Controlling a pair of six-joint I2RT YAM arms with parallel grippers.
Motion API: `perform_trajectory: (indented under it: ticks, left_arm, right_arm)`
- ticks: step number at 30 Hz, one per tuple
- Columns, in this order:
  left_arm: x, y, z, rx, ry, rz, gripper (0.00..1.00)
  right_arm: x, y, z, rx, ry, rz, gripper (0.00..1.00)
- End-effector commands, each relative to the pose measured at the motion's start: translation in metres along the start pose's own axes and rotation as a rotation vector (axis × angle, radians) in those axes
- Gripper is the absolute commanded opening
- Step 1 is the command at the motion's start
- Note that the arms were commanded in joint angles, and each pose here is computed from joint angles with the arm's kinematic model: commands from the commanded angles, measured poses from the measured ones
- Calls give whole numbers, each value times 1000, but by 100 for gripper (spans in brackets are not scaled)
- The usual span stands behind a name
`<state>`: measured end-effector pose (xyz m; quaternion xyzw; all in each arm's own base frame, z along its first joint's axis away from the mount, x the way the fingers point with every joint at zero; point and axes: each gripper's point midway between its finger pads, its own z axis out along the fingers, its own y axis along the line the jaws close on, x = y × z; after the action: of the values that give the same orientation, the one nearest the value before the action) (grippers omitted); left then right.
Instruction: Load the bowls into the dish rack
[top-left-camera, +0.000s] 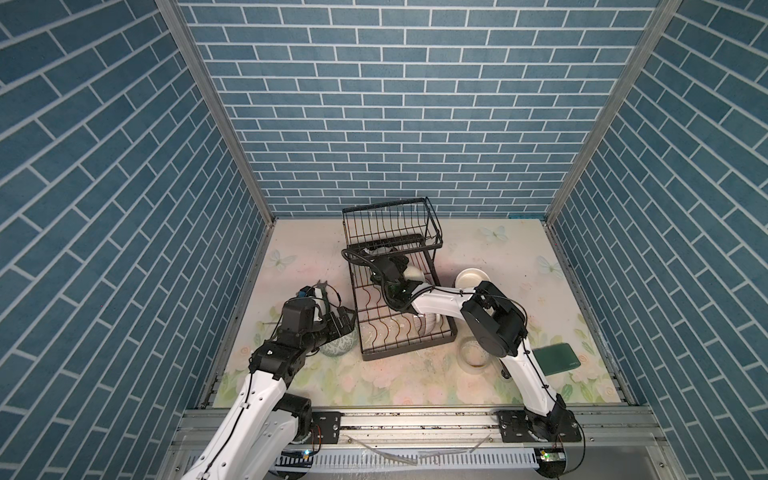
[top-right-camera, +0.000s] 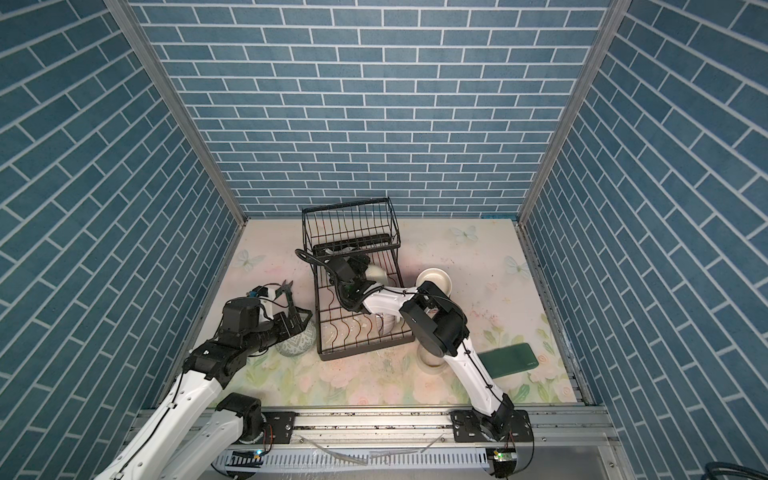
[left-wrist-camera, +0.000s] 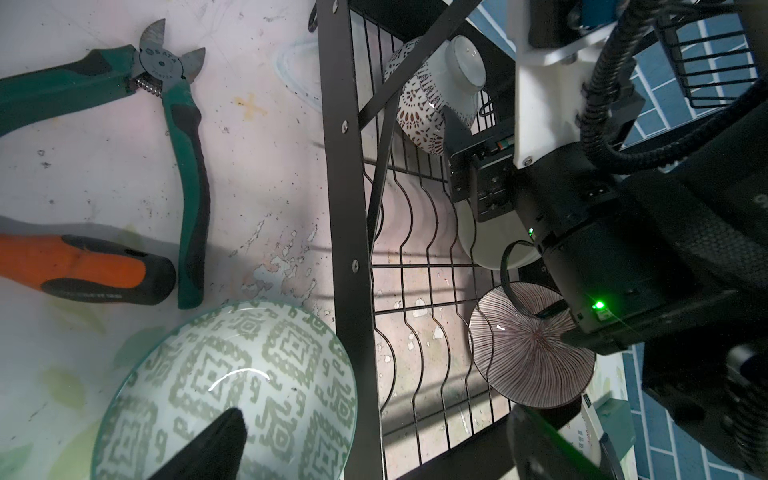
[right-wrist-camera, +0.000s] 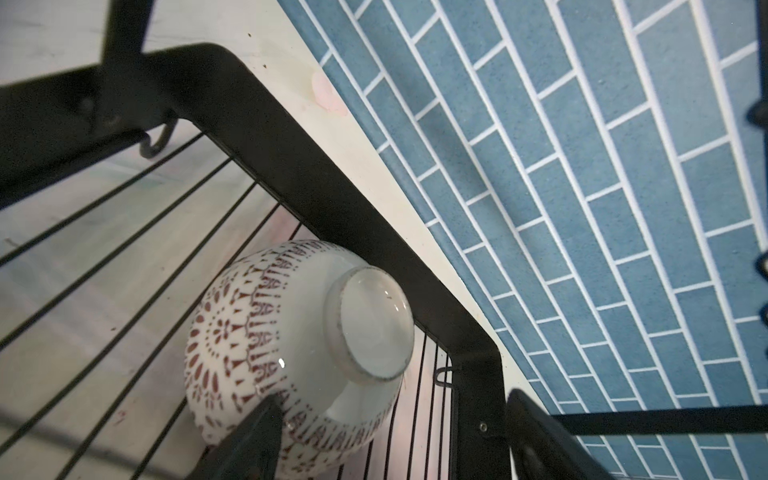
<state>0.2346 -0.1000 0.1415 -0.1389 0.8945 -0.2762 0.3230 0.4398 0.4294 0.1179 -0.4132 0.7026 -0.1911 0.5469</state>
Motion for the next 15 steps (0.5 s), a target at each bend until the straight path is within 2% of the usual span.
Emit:
perform_trajectory:
  ticks: [1,7,15]
  left_arm:
    - [0,4,-3,-21,-1,7,100]
    - [0,5,-3,-24,-3,10,100]
    - [-1,4,-2,-23,-4,8,100]
  right_arm:
    - [21,-22,10,76,47,83,84]
    - [28,-29,11,92,65,109,84]
    - [3,-14,1,-53,-18,137,82]
